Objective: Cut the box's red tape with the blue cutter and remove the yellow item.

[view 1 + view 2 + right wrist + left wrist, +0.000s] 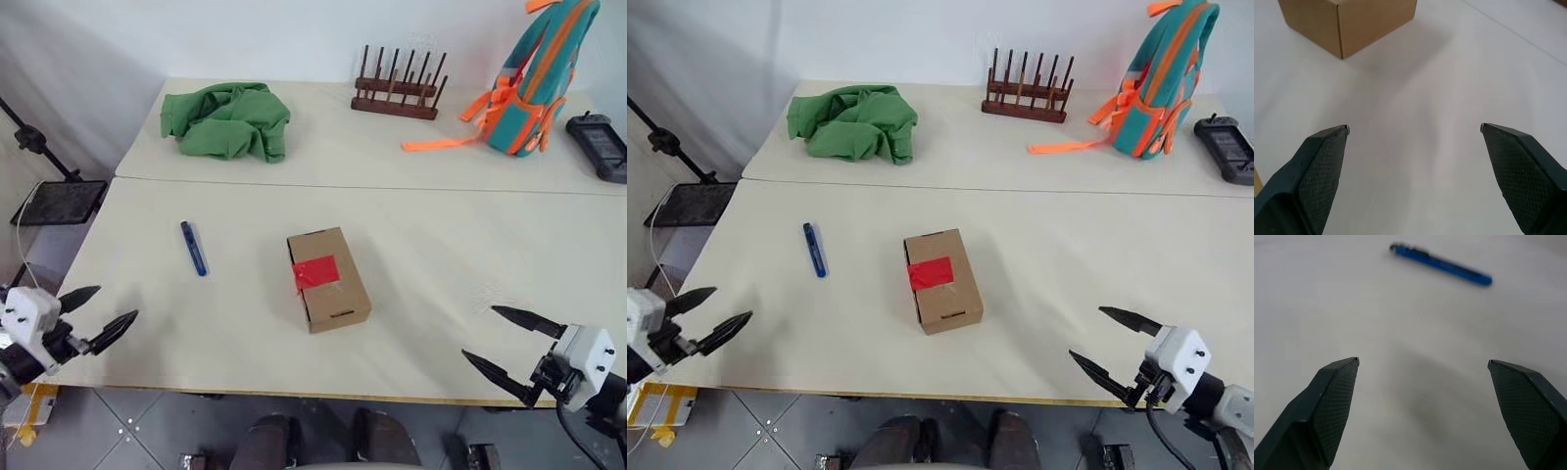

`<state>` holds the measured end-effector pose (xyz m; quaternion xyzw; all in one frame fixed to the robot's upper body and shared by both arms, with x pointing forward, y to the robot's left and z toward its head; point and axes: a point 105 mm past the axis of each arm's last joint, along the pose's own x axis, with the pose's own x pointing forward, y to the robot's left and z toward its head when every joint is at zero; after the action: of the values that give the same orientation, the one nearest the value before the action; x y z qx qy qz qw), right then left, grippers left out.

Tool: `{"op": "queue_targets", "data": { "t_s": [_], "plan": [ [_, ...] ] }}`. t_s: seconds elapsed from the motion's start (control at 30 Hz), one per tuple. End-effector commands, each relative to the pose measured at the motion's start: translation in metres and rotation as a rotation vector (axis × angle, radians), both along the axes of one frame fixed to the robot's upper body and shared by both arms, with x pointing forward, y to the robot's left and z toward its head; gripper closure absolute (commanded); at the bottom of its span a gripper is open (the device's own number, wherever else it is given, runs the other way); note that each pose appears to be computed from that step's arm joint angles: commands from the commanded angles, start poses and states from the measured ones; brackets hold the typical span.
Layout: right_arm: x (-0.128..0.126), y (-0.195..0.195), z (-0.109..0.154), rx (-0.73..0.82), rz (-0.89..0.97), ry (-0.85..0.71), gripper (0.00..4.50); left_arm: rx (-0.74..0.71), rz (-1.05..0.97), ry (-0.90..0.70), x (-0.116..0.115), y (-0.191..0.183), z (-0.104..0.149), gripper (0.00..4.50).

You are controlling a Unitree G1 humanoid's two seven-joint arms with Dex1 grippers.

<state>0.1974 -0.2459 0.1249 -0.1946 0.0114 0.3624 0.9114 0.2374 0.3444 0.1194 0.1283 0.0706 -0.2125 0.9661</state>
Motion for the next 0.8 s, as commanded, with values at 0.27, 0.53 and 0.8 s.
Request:
{"op": "queue_targets", "data": {
  "t_s": [0.27,0.53,0.8],
  "plan": [
    [0.011,0.05,0.028,0.082,0.197,0.088,1.31,-0.033,-0.141,-0.054,0.031,-0.039,0.03,0.63],
    [-0.001,0.088,-0.002,-0.051,0.375,0.304,4.05,-0.021,-0.389,-0.141,0.112,-0.145,0.057,3.11],
    [0.013,0.131,-0.023,-0.066,0.447,0.378,4.5,0.039,-0.559,-0.077,0.172,-0.241,0.042,4.44]
  ]
}}
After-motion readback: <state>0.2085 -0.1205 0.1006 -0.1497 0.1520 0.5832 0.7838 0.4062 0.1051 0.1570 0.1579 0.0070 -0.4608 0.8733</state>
